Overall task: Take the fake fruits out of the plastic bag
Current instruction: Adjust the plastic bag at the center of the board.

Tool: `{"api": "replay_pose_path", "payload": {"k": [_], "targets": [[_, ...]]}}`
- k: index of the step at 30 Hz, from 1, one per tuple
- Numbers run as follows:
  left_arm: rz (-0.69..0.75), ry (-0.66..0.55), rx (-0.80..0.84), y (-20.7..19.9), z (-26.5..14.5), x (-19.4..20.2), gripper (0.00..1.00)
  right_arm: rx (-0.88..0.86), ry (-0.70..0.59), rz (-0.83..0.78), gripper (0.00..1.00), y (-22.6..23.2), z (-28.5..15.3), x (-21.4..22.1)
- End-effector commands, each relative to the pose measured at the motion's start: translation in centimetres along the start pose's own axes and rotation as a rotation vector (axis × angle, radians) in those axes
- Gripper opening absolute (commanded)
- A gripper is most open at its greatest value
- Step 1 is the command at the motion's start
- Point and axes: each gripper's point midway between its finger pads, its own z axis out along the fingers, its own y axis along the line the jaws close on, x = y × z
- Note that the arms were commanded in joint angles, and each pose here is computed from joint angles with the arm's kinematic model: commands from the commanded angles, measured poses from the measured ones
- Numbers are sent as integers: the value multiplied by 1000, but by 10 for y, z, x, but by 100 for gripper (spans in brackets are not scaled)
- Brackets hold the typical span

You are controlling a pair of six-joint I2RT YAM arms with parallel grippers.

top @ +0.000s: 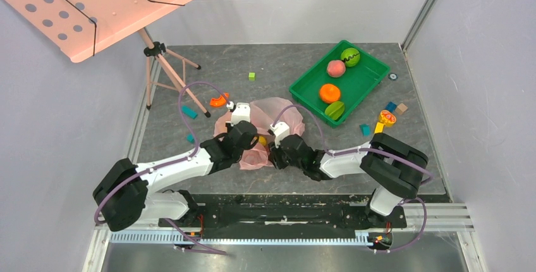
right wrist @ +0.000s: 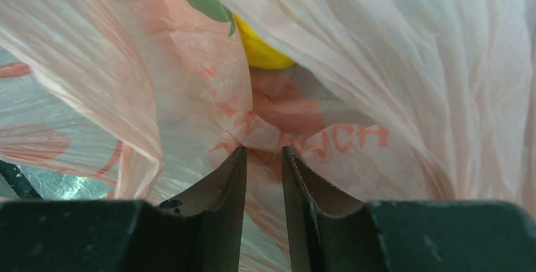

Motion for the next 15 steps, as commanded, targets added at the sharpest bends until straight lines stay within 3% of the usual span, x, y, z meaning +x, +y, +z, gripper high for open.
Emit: {"api": "replay_pose_path", "payload": {"k": [1, 15], "targets": [[-74, -68, 105, -20, -4, -20, 2, 0, -75, 70, 30, 0, -3, -7], [-84, -71, 345, -68, -12, -24, 2, -42, -81, 123, 31, 9, -1, -8]]}}
